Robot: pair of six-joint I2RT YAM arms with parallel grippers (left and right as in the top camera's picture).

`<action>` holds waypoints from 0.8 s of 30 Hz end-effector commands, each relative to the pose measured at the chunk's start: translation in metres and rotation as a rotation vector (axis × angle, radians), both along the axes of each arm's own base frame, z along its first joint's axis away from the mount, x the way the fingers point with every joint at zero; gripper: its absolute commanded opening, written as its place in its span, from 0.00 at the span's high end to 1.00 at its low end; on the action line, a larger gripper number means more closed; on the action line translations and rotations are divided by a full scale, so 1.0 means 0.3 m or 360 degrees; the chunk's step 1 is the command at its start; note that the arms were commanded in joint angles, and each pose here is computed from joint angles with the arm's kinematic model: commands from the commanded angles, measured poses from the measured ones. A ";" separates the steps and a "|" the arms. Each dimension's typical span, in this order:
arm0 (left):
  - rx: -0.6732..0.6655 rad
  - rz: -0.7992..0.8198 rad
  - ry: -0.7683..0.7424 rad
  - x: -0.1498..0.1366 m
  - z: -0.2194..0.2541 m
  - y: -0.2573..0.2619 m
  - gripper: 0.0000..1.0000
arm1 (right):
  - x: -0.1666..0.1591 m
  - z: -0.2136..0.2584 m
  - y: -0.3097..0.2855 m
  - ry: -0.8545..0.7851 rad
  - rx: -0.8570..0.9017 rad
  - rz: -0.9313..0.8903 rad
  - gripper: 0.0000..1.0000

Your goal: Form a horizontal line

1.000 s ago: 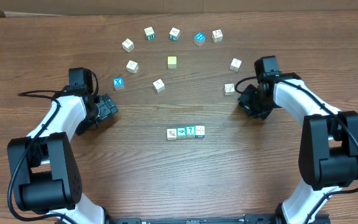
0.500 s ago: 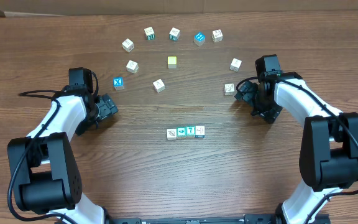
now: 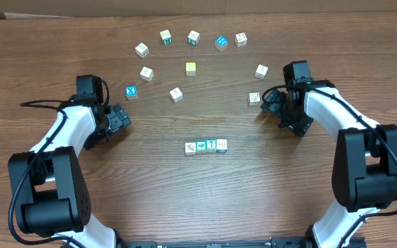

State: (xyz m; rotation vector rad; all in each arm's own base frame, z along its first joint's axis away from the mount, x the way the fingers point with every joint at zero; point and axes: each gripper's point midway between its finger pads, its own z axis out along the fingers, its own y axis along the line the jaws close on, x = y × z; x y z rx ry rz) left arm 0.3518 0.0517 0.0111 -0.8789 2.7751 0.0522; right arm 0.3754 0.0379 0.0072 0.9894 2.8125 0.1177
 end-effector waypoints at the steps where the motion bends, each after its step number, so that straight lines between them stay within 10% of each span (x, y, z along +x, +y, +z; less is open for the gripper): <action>1: 0.0007 0.0000 0.0026 -0.009 -0.016 0.005 0.01 | -0.016 -0.026 -0.015 0.0035 -0.0026 -0.0001 0.00; 24: 0.0007 -0.0001 0.0026 -0.009 -0.016 0.004 0.01 | -0.011 -0.025 -0.014 0.0024 -0.0025 -0.0001 0.00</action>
